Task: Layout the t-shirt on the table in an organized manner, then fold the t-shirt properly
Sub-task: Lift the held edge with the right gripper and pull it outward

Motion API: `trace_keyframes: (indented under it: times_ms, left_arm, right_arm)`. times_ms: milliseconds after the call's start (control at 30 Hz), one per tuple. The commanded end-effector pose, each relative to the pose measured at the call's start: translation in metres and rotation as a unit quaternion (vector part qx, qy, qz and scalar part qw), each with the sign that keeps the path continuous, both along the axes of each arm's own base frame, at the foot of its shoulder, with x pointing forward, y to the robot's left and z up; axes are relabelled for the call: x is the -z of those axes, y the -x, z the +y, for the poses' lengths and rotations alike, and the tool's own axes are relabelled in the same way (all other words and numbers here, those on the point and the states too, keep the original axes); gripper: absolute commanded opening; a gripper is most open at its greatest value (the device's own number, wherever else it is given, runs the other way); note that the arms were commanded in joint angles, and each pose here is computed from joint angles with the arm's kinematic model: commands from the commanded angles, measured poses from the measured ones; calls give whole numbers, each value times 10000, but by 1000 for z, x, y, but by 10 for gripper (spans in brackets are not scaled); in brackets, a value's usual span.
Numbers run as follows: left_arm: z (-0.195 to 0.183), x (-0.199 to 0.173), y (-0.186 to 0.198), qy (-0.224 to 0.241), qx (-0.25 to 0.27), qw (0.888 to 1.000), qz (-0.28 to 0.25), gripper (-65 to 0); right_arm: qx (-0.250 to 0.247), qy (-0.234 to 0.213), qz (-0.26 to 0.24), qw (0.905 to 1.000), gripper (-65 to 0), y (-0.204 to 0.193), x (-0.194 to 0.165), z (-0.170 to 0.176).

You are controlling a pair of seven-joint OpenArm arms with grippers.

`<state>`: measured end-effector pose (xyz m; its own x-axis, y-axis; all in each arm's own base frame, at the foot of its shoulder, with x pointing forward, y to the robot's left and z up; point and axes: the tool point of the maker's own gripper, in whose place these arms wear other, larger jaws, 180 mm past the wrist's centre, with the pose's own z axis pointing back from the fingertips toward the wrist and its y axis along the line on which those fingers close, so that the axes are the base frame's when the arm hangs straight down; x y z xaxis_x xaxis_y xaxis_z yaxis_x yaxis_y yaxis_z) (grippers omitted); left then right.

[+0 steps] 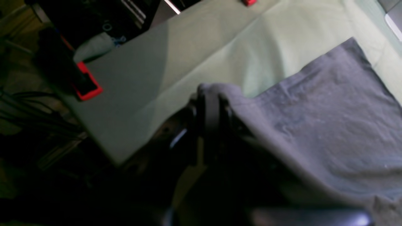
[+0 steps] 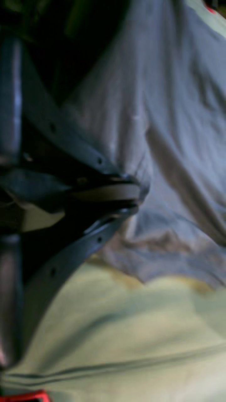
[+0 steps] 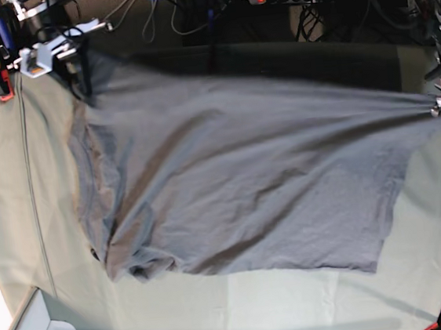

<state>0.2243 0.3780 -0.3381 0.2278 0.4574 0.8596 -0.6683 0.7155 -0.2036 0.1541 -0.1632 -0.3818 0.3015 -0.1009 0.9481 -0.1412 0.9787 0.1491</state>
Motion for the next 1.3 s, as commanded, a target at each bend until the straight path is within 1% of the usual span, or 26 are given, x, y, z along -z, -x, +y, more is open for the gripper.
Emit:
trace_keyframes:
  times_ms: [0, 67, 200, 367, 400, 467, 600, 733, 833, 1033, 1067, 1133, 1267]
  left_arm:
    - [7, -16, -3, -251, -19, 9995, -177, -650]
    - [7, -16, -3, -251, -19, 9995, -177, -650]
    - [8, -17, -4, -258, -16, 9995, -177, -650]
    - [9, -19, -6, -280, -9, 9994, -208, -650]
    - [8, -19, -6, -277, -2, 9994, -207, -650]
    - [8, -19, -7, -283, 15, 9994, -198, -650]
    - [8, -17, -7, -273, 17, 9995, -184, -650]
    - [8, -17, -7, -273, 17, 9995, -184, -650]
    - [8, -17, -6, -269, 15, 9995, -178, -650]
    - [9, -18, -6, -281, 3, 9994, -181, -650]
    - [9, -18, -6, -281, 3, 9994, -181, -650]
    - [9, -18, -6, -279, 10, 9994, -179, -650]
    - [9, -18, -6, -281, 3, 9994, -181, -650]
  right_arm:
    - [56, -104, -187, 9998, -650, -1, -9, 0]
    - [-38, -124, -73, 9999, -650, 1, -1, 6]
    - [-440, -110, 247, 9987, -650, 6, 22, 31]
    - [-653, 61, 533, 9964, -650, 5, 47, 39]
    - [-650, 45, 559, 9963, -636, 5, 50, 40]
    - [-577, -38, 596, 9965, -577, 4, 55, 43]
    - [-574, -42, 605, 9965, -470, 6, 55, 42]
    - [-566, -57, 634, 9964, -425, 9, 56, 43]
    - [-564, -62, 656, 9962, -416, 10, 57, 43]
    - [-566, -50, 675, 9961, -424, 17, 54, 43]
    - [-556, -37, 668, 9962, -436, 17, 54, 42]
    - [-556, -37, 668, 9962, -477, 17, 54, 42]
    - [-571, 0, 607, 9965, -598, 17, 48, 42]
